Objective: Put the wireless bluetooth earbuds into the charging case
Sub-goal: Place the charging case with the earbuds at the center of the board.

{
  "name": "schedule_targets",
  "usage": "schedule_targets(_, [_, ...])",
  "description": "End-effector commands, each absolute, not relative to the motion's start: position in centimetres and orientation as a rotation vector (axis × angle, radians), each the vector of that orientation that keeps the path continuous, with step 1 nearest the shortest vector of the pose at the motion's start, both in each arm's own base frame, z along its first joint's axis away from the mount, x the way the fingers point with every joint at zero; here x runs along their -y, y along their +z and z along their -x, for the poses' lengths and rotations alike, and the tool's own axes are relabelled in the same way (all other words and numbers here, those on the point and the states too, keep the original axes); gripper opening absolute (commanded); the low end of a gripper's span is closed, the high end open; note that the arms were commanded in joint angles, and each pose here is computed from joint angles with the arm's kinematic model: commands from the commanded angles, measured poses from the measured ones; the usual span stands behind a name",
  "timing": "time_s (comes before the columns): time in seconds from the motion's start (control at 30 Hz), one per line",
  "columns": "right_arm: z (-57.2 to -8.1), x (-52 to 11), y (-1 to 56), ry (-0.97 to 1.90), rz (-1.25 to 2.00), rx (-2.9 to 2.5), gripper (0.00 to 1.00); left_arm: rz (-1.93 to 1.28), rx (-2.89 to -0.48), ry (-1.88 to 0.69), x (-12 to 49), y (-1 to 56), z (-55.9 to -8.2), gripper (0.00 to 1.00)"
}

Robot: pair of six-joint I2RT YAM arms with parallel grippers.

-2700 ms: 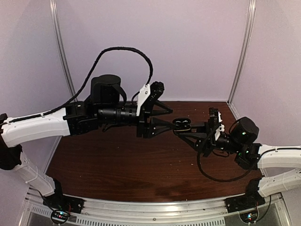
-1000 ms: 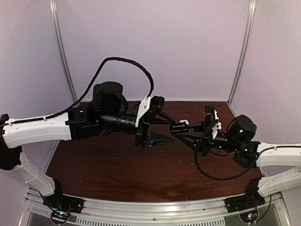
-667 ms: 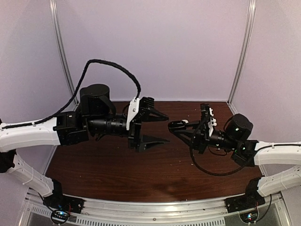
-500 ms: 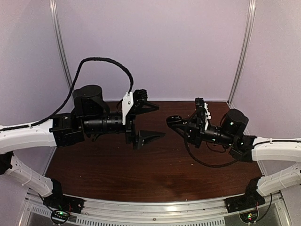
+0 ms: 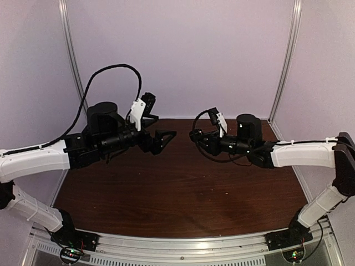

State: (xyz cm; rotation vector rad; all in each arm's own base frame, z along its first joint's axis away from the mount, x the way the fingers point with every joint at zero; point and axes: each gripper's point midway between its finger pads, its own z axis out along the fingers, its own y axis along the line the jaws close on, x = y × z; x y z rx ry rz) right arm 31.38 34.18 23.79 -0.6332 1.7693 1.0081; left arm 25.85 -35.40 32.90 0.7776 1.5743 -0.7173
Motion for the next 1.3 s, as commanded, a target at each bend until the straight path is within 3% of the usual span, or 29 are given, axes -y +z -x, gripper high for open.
schedule_targets(0.0, [-35.4, -34.2, 21.9, 0.997, 0.513, -1.87, 0.01, -0.652, -1.56, -0.718, 34.1, 34.6, -26.5, 0.98])
schedule_targets(0.3, [-42.1, -35.5, 14.6, 0.964, 0.379, -2.056, 0.04, -0.611, -1.581, -0.667, 32.8, 33.7, -26.8, 0.98])
schedule_targets(0.73, [-46.6, -36.6, 6.5, 0.959, 0.26, -2.202, 0.1, -0.595, -1.599, -0.625, 31.7, 32.6, -27.0, 0.98])
schedule_targets(1.07, [-48.2, -34.8, 4.8, 0.881, 0.208, -2.245, 0.26, -0.592, -1.609, -0.609, 31.4, 31.9, -27.4, 0.98])
schedule_targets(1.27, [-48.6, -33.4, 4.7, 0.819, 0.206, -2.264, 0.44, -0.591, -1.611, -0.612, 31.4, 32.0, -27.5, 0.98])
